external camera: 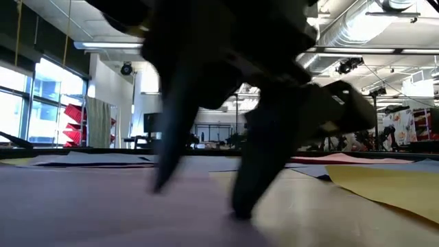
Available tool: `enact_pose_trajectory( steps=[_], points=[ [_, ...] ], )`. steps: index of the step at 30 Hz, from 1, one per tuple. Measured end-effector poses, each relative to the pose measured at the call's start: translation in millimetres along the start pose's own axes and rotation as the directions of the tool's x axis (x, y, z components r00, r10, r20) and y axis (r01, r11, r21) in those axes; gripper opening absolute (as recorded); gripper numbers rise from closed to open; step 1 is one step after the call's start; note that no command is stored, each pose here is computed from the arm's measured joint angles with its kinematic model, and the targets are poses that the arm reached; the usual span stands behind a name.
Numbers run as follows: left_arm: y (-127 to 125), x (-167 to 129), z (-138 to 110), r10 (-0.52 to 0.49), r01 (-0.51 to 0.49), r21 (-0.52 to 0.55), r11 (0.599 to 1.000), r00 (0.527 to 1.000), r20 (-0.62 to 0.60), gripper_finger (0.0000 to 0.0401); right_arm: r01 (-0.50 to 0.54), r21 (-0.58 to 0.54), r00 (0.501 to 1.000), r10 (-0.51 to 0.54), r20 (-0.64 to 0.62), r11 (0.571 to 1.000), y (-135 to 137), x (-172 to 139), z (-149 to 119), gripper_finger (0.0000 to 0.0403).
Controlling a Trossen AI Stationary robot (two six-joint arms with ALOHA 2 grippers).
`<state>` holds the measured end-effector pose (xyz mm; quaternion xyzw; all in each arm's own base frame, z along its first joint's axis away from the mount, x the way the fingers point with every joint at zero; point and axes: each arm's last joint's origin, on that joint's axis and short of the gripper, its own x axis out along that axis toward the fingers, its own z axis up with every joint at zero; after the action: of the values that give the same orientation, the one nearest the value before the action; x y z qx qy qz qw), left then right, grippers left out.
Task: Organize paper
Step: Stack the purple paper on the bottom left of the table
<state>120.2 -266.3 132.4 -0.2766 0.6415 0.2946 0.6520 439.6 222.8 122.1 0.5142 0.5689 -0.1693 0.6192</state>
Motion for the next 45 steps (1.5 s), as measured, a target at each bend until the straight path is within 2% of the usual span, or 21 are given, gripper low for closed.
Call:
enact_pose_trajectory(
  steps=[3, 6, 9, 12, 16, 19, 24, 32, 38, 45],
  points=[
    [-4, 2, 3, -0.022, 0.022, -0.012, 1.0, 1.0, 0.015, 0.0, -0.085, 0.029, 0.996, 0.084, 0.024, 0.996, 7, 3, 4, 0.0164],
    [-4, -9, 8, -0.02, 0.02, -0.023, 1.0, 0.999, 0.033, 0.0, -0.097, 0.036, 0.995, 0.096, 0.034, 0.995, 8, 0, 9, 0.0164],
    [-1, -28, 14, 0.005, -0.003, -0.03, 1.0, 0.997, 0.083, 0.0, -0.059, 0.04, 0.997, 0.057, 0.05, 0.997, 6, -8, 8, 0.0164],
    [-3, -47, 14, -0.04, 0.043, -0.048, 0.998, 0.997, 0.06, 0.0, -0.017, 0.029, 0.998, 0.015, 0.066, 0.999, 3, -12, 7, 0.0164],
    [1, -53, 13, -0.01, 0.009, -0.075, 0.997, 1.0, -0.002, 0.0, 0.009, 0.014, 0.999, -0.009, 0.042, 1.0, 1, -18, 6, 0.0164],
    [12, -47, 9, 0.119, -0.12, -0.089, 0.989, 0.993, -0.015, 0.0, 0.044, 0.013, 0.999, -0.045, 0.024, 0.999, -2, -17, 1, 0.0164],
    [26, -27, 3, 0.218, -0.226, -0.084, 0.97, 0.971, -0.1, 0.0001, 0.088, 0.005, 0.996, -0.088, 0.007, 0.996, -6, -16, -7, 0.0164],
    [31, -11, 8, 0.187, -0.186, 0.02, 0.982, 0.977, -0.1, 0.0, 0.083, 0.01, 0.997, -0.083, -0.005, 0.997, -7, -5, -2, 0.0155],
    [29, -6, 12, 0.148, -0.144, 0.065, 0.987, 0.988, -0.052, 0.0, -0.003, -0.008, 1.0, 0.003, 0.002, 1.0, 0, -2, 2, 0.0128],
    [28, -6, 12, 0.122, -0.119, 0.122, 0.985, 0.992, -0.014, 0.0, -0.061, -0.013, 0.997, 0.062, 0.048, 0.998, 5, -1, 4, 0.0121]
  ],
)
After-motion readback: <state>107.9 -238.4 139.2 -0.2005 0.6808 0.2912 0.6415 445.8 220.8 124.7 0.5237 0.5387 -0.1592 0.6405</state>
